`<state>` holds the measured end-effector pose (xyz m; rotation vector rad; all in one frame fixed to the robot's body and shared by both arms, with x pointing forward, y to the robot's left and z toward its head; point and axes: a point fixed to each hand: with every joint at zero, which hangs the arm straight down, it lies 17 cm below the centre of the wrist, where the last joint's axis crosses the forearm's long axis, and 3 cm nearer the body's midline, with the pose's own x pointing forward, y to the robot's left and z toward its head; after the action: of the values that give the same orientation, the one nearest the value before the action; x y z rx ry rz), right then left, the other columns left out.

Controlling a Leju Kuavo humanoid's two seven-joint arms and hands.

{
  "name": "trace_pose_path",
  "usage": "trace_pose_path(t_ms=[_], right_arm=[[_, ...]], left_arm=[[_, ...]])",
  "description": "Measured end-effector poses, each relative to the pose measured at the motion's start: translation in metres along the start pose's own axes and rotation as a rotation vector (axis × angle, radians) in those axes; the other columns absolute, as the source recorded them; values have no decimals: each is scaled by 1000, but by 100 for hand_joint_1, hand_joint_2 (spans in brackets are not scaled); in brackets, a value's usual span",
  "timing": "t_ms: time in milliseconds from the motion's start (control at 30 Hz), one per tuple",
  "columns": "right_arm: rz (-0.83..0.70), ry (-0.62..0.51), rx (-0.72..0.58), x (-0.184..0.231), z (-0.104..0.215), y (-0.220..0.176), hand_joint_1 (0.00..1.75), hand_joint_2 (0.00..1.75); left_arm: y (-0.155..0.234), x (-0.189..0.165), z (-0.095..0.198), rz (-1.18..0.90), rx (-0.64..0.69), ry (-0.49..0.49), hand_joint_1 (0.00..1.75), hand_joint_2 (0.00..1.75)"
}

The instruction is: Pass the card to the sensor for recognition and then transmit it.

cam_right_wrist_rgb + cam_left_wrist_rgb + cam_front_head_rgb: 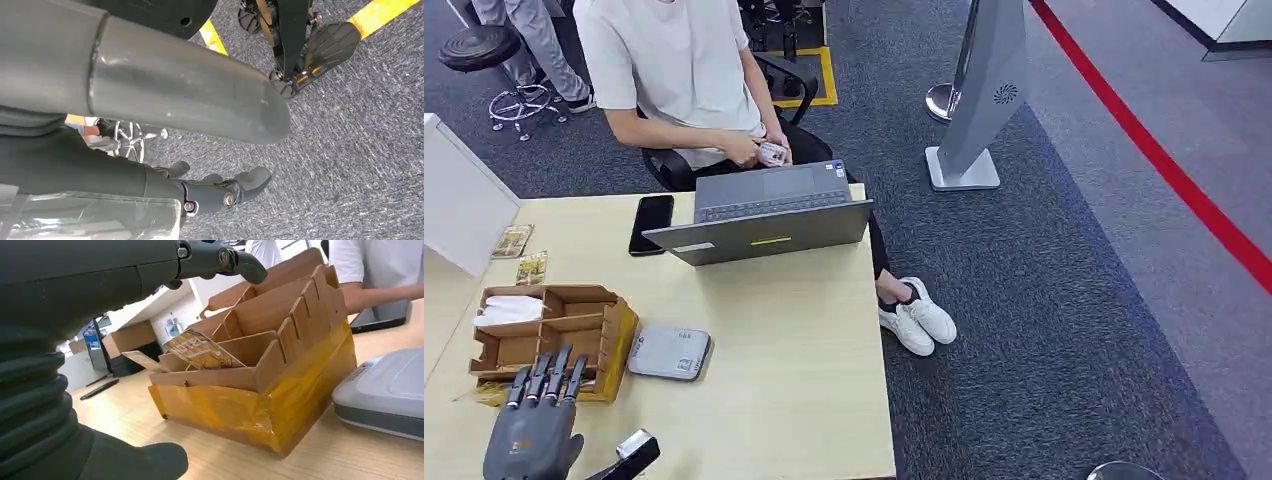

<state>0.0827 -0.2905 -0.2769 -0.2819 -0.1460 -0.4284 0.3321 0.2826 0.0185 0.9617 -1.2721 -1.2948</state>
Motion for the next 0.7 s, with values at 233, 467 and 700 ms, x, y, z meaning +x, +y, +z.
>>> trace_pose_path(t_ms=[233,467,700], right_arm=[[0,0,0,0,0,0,0,0],[3,-1,-1,0,0,0,0,0],[12,-3,1,0,0,0,0,0]], left_arm=[[0,-1,0,0,0,2,0,175],[7,-10,-2,-21,36,55,0,175],[16,-27,-4,-21,65,112,0,175]])
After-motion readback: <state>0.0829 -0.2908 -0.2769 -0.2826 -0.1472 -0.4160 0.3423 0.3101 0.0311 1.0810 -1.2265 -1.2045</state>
